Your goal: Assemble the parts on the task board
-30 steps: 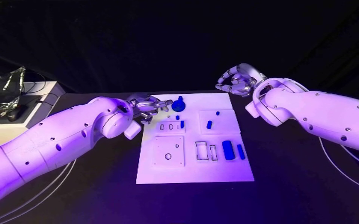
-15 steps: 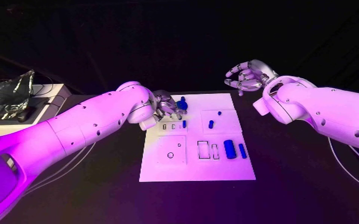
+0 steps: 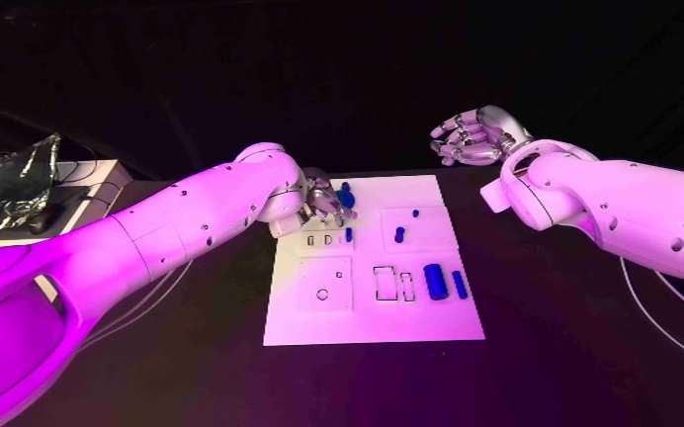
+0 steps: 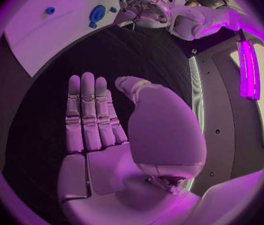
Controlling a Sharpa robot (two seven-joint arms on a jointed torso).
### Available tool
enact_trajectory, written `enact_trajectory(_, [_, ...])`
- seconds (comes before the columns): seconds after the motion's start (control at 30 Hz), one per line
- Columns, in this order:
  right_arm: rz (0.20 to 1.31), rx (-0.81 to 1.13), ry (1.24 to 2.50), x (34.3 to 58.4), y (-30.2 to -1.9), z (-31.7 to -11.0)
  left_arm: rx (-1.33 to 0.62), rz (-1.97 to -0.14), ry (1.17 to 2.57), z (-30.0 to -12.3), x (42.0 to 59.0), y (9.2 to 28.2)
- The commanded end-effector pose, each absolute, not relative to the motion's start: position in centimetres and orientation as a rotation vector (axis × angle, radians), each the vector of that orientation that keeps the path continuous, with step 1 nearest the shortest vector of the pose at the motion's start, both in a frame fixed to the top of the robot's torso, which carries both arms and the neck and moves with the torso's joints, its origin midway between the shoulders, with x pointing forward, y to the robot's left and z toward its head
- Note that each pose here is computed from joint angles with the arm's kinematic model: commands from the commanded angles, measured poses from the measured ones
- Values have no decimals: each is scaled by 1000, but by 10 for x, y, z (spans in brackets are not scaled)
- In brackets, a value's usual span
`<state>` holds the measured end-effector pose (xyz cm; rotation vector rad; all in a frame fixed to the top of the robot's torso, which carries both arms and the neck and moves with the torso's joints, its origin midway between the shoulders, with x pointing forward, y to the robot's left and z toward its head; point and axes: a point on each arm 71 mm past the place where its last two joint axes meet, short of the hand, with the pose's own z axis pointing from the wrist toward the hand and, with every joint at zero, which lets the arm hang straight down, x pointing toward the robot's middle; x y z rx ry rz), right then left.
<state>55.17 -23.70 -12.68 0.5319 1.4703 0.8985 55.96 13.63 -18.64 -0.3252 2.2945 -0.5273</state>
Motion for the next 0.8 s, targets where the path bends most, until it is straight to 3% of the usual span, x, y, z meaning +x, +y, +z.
enact_trajectory(0.03, [950, 551, 1442, 553, -235, -125, -270, -475, 2350, -188, 559, 132])
enact_trajectory(0.8, [963, 573, 1419, 556, -236, -127, -242, -446, 2397, -196, 564, 125])
